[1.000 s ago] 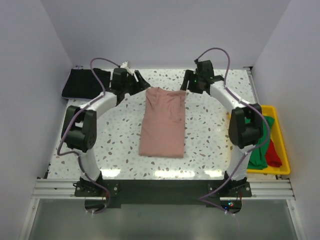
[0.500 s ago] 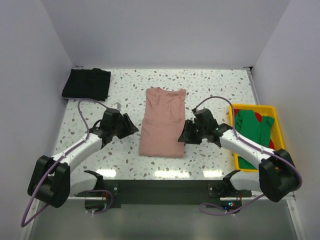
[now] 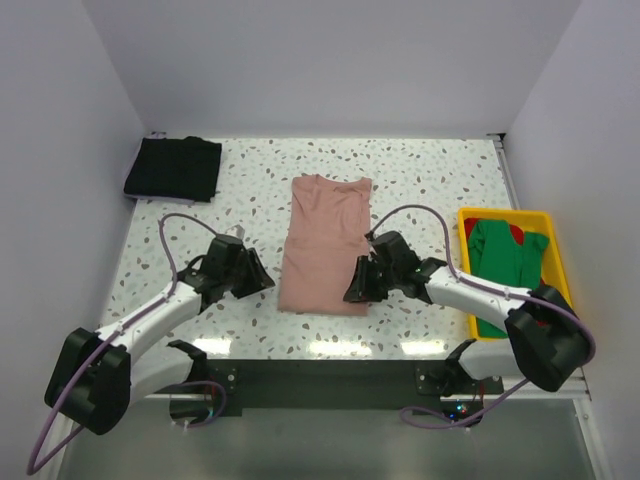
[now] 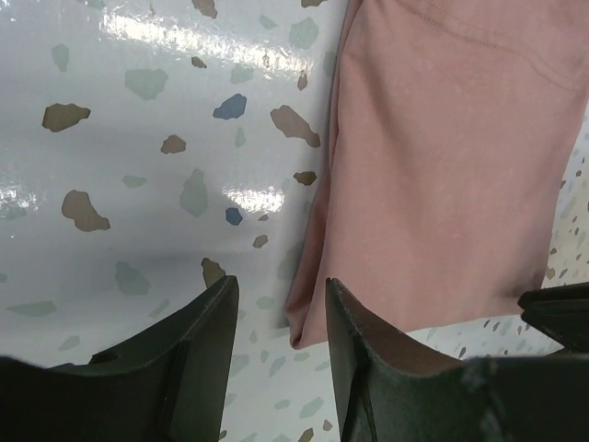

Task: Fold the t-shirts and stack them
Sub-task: Fold the tshirt

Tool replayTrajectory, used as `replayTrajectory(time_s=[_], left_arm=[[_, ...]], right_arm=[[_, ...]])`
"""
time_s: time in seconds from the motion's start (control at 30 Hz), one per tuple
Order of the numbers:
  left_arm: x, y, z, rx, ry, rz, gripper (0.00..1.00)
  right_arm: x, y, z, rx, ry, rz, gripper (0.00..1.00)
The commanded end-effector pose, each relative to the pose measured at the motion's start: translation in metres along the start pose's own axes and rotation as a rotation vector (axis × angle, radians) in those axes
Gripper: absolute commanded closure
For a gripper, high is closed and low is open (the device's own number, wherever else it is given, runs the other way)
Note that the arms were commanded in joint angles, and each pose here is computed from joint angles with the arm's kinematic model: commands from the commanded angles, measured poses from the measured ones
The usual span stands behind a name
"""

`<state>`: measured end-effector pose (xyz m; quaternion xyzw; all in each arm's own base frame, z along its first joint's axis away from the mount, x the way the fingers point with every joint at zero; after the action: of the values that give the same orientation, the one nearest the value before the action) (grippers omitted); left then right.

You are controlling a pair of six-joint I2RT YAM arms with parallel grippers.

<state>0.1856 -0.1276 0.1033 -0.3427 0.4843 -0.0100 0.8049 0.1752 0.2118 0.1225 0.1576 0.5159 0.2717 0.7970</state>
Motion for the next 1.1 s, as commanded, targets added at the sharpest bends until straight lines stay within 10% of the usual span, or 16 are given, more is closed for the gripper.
replayTrajectory(time_s=[0.0, 0.4, 0.73, 1.07], left_arm=[[0.000, 0.005, -0.007, 0.004, 0.031, 0.008, 0.52], [0.003, 0.012, -0.022, 0.027, 0.110, -0.011, 0.50], [0.009, 0.015, -0.037, 0.015, 0.190, -0.074, 0.45], [0.010, 0.019, -0.044, 0.005, 0.218, -0.084, 0.50]], right_arm=[[0.012, -0.010, -0.021, 0.036, 0.059, 0.010, 0.75], [0.000, -0.026, -0.053, 0.072, 0.094, 0.005, 0.74], [-0.032, -0.031, -0.060, 0.126, 0.012, -0.074, 0.47], [-0.018, -0.037, -0.057, 0.169, 0.001, -0.054, 0.45]])
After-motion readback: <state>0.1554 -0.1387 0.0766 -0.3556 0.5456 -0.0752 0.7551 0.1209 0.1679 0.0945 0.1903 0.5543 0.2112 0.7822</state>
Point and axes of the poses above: each gripper's point midway between its finger pads, its own x axis out along the fingers, its own y axis along the line the jaws close on, z = x × y, the point moved 7 cm from there along -x, back along the fingers, and after that the axes turned 11 degrees about -x, right-handed, at the moved point
